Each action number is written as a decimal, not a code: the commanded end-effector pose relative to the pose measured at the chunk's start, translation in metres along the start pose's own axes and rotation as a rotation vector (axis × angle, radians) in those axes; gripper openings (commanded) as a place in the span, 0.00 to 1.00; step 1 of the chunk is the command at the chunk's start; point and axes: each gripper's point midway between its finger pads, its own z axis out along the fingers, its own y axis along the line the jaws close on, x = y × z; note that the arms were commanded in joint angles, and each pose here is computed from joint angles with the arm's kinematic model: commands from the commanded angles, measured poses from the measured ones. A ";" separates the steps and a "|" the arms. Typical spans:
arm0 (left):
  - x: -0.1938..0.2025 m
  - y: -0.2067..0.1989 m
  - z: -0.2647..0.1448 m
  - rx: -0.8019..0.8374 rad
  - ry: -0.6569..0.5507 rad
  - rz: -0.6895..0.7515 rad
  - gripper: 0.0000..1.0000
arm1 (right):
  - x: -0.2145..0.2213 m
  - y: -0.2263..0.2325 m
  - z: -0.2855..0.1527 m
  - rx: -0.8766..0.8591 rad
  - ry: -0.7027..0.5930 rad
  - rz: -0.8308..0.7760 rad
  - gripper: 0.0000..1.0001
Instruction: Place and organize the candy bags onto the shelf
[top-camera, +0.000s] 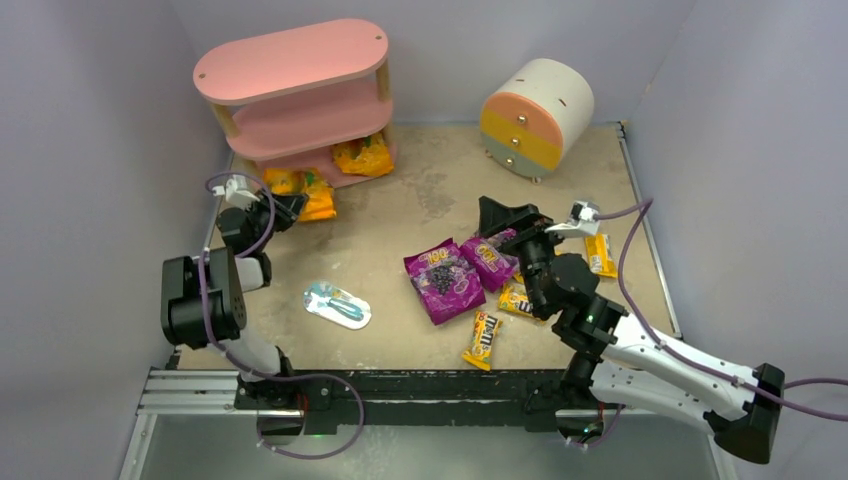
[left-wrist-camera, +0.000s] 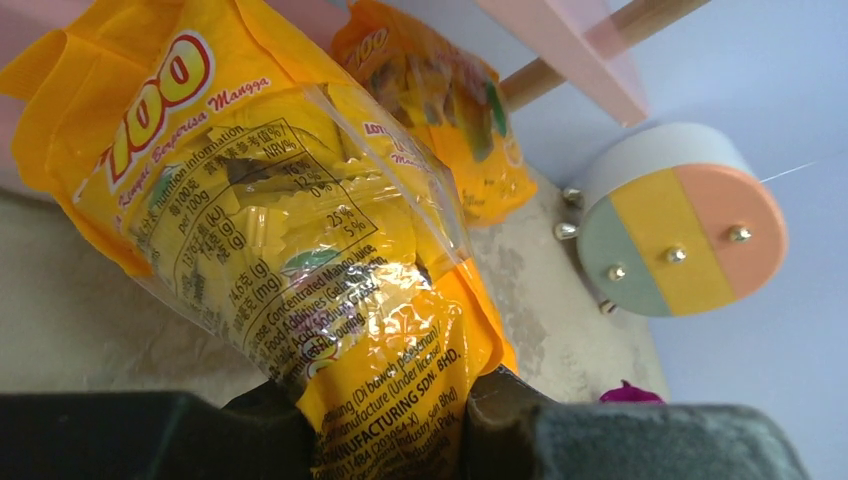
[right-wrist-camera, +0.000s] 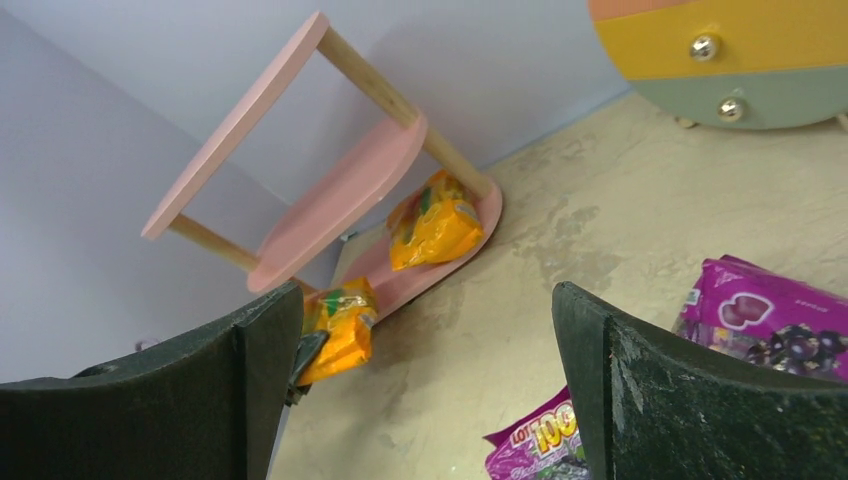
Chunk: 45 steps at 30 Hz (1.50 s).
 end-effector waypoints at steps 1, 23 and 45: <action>-0.062 -0.067 0.006 0.354 -0.148 0.108 0.00 | -0.028 -0.005 0.000 0.042 -0.112 0.042 0.94; -0.026 0.044 0.070 0.109 -0.065 -0.162 0.14 | -0.031 -0.004 0.000 0.029 -0.126 0.120 0.93; -0.031 0.059 0.058 -0.081 -0.062 -0.161 0.75 | -0.026 -0.007 -0.004 0.020 -0.102 0.124 0.95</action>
